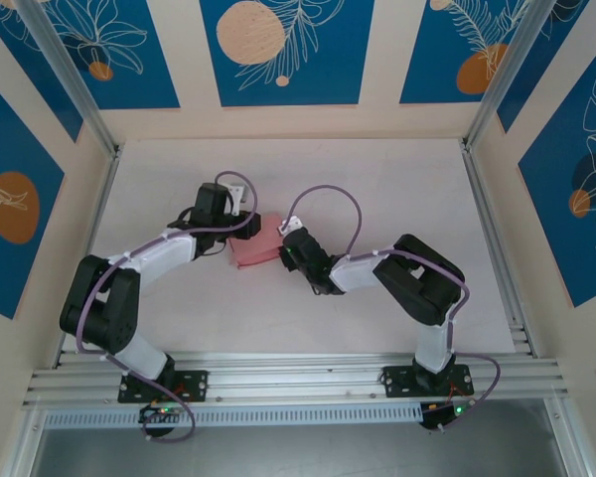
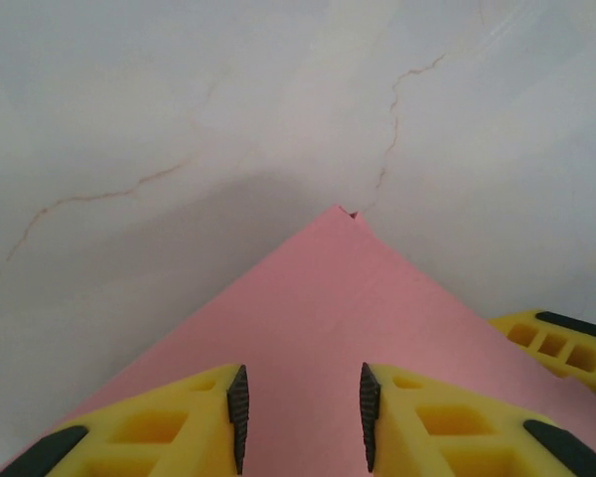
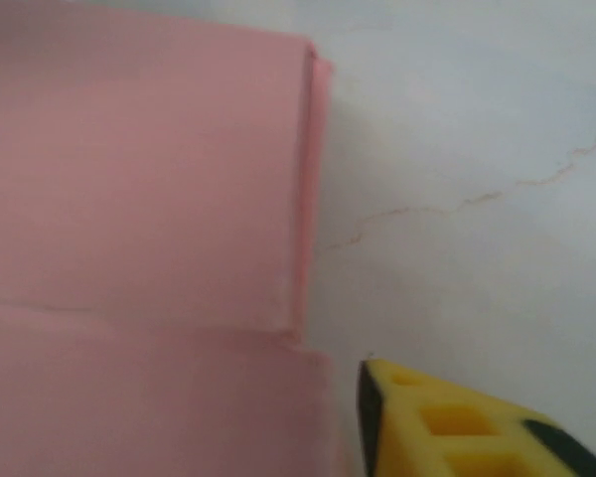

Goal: Fold the paper box

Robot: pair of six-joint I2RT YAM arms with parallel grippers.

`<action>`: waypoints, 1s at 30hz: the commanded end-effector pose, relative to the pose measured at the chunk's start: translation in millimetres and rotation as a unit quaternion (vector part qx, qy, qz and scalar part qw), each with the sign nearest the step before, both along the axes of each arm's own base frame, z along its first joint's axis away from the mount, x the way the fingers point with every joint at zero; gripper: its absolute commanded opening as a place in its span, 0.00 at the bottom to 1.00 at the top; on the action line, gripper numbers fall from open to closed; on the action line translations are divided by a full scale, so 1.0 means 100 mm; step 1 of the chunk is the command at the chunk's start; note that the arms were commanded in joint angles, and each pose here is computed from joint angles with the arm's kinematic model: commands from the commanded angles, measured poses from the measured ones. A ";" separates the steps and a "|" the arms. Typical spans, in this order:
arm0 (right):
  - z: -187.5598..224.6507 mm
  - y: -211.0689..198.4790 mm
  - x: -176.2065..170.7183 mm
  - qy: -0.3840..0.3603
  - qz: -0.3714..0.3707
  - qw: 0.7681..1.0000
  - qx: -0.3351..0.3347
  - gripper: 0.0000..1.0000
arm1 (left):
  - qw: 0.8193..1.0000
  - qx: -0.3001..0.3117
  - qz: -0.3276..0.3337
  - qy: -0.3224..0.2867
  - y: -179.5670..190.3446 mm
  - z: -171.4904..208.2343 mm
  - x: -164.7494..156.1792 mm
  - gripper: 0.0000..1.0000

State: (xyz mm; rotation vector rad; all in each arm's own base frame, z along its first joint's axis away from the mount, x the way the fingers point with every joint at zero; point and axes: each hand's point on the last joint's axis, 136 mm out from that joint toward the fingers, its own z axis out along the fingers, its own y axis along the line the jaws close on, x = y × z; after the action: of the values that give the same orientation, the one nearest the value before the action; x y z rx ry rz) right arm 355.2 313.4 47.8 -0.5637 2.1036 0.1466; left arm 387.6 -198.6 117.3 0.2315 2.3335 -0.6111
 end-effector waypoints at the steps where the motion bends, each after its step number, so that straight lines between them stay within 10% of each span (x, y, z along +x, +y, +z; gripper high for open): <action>1: -0.16 -0.13 -0.22 0.029 0.005 0.998 -0.047 0.46 | 1.000 -0.024 0.011 0.007 0.00 -0.10 0.01 0.36; 9: 0.15 -0.06 -0.42 0.016 0.026 0.999 -0.045 0.73 | 1.000 -0.020 0.021 0.010 0.04 -0.22 0.01 0.35; 30: 0.61 0.14 -0.57 0.007 0.051 0.998 -0.036 0.83 | 1.000 -0.008 0.008 -0.018 0.19 0.35 -0.04 0.35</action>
State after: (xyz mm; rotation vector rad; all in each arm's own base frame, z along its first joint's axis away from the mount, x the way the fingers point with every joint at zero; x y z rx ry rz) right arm 295.7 316.1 75.0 -0.7437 2.1580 0.0782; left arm 390.7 -184.9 137.5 0.1841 2.2949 -0.6144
